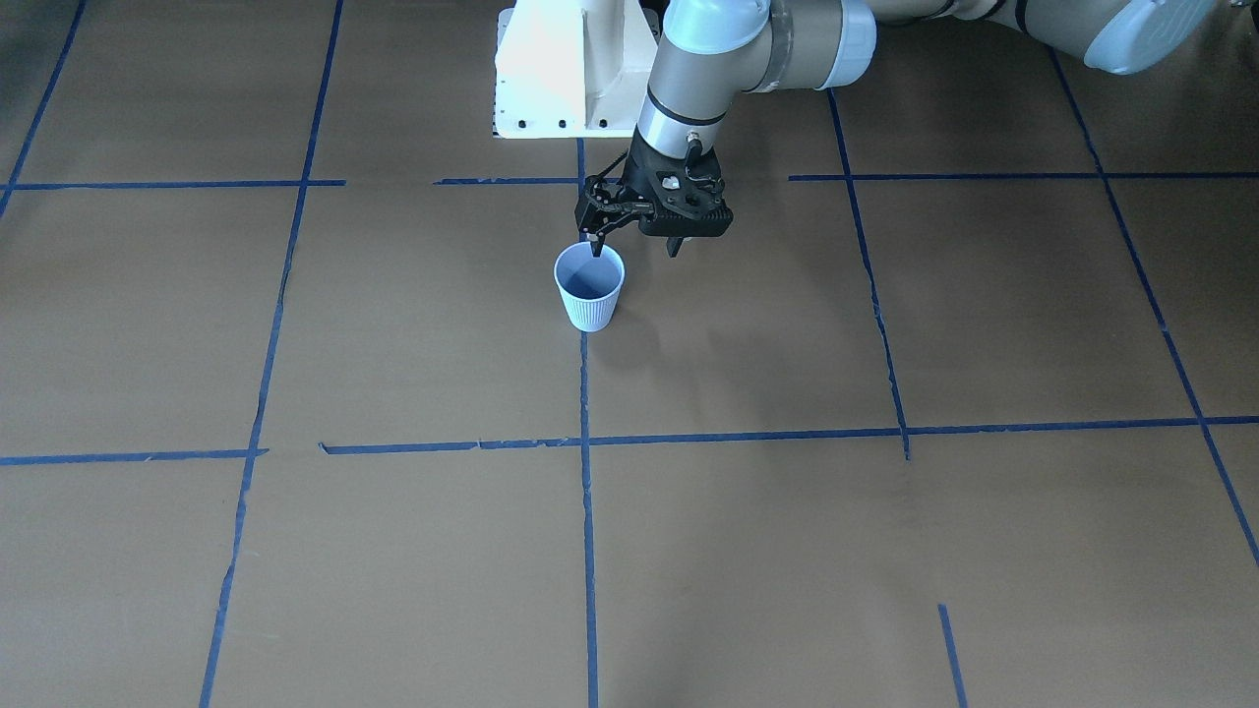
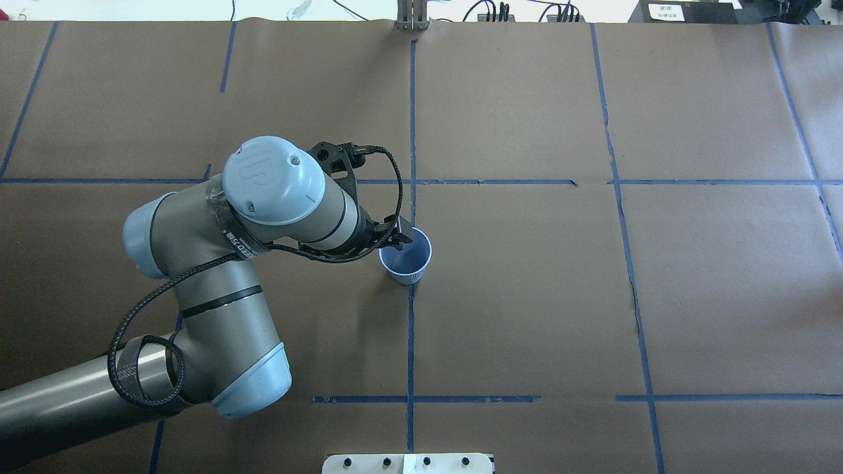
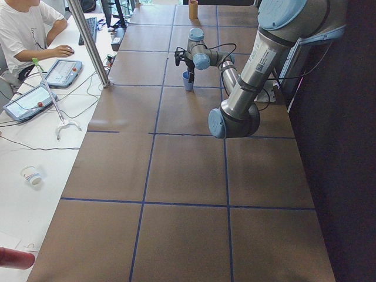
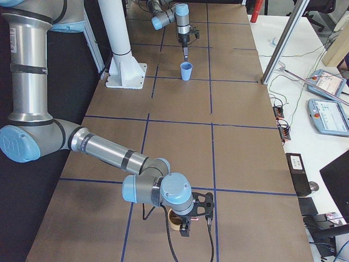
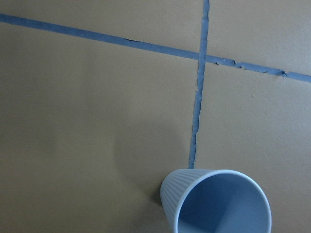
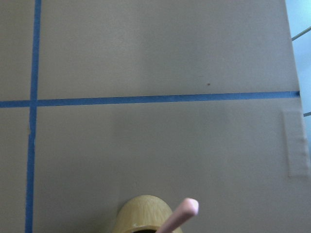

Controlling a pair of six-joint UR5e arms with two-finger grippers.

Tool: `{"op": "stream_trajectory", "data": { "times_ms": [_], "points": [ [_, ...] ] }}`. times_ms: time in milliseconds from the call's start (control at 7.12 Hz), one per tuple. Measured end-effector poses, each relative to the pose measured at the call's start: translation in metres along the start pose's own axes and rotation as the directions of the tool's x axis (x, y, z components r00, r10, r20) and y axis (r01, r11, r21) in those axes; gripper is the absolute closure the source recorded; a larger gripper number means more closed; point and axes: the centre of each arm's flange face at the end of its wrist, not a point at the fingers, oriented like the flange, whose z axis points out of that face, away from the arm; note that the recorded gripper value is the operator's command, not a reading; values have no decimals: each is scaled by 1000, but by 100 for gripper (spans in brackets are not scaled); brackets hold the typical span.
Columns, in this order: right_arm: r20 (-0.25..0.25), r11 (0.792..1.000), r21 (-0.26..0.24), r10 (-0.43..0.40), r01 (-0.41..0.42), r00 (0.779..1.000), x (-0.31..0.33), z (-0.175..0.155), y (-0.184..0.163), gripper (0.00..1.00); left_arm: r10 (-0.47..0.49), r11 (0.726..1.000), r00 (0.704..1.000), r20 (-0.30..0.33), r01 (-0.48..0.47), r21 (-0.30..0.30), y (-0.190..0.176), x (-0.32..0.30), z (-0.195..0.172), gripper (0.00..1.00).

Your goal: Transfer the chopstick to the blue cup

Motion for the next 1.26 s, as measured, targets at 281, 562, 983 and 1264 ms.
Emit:
{"op": "stream_trajectory", "data": {
  "times_ms": [281,562,983,1264],
  "points": [
    [23,1000,-5,-19,19,1000,-8,3,-6,19,2,1000,1000,-1,-2,1,0,0,0,0],
    [6,1000,-5,-26,26,1000,-8,4,-10,57,6,1000,1000,-15,-6,5,0,0,-1,0],
    [-1,1000,-13,-21,21,1000,-4,7,-7,97,6,1000,1000,-25,-6,7,0,1,-3,0],
    [0,1000,-9,-23,23,1000,-2,6,-6,99,6,1000,1000,-30,-5,8,0,1,-5,0]
  ]
}}
